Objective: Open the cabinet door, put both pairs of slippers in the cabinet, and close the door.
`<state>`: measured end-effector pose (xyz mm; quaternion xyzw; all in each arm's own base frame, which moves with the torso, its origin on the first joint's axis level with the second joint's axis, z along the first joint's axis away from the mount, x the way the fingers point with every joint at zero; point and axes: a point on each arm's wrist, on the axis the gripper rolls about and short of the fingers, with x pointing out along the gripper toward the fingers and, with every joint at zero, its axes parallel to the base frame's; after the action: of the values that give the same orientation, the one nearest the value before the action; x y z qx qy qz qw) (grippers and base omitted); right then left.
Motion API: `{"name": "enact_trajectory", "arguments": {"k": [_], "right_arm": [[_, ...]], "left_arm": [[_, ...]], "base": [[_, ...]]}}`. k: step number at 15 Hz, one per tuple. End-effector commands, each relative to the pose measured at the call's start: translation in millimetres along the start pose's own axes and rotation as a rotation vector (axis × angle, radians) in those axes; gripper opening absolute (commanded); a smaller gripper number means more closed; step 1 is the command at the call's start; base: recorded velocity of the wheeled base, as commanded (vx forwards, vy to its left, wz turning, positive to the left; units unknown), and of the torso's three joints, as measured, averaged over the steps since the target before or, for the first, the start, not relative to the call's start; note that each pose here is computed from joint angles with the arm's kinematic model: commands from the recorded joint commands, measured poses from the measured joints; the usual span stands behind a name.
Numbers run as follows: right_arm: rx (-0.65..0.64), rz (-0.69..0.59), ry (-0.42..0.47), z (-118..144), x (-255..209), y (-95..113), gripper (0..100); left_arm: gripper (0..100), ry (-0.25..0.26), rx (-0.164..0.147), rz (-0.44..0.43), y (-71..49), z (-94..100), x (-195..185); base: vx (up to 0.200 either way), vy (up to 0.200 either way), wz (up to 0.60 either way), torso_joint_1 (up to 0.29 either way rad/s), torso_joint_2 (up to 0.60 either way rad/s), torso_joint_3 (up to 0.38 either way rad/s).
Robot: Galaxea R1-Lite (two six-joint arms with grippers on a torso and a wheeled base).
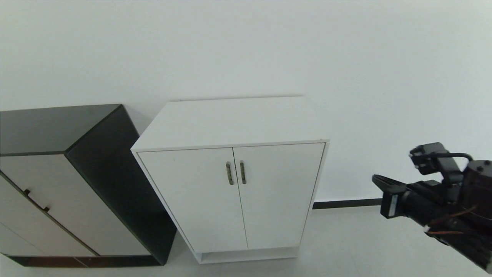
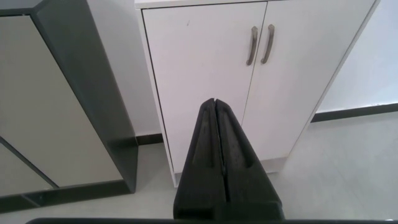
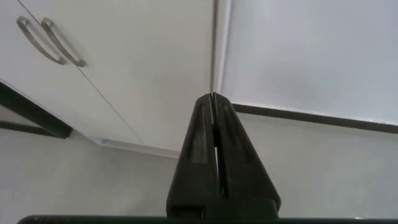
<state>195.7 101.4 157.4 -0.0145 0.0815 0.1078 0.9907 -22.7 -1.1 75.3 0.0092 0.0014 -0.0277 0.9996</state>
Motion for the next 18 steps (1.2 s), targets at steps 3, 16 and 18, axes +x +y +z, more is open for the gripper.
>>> {"name": "enact_trajectory", "arguments": {"k": [3, 16, 18], "right_arm": [[-0.024, -0.045, -0.044, -13.6, -107.1, -37.2, 0], [0.021, 0.107, 0.096, -112.7, -198.7, -57.3, 0], [0.031, 0.02, 0.11, -112.8, -198.1, -57.2, 0]], "left_arm": [[0, 0.0, 0.0, -0.001, 0.0, 0.0, 0.0], [0, 0.0, -0.003, 0.0, 0.0, 0.0, 0.0], [0, 0.0, -0.003, 0.0, 0.0, 0.0, 0.0]], "base": [[0.0, 0.0, 0.0, 0.0, 0.0, 0.0], [0.0, 0.0, 0.0, 0.0, 0.0, 0.0], [0.0, 0.0, 0.0, 0.0, 0.0, 0.0]]}}
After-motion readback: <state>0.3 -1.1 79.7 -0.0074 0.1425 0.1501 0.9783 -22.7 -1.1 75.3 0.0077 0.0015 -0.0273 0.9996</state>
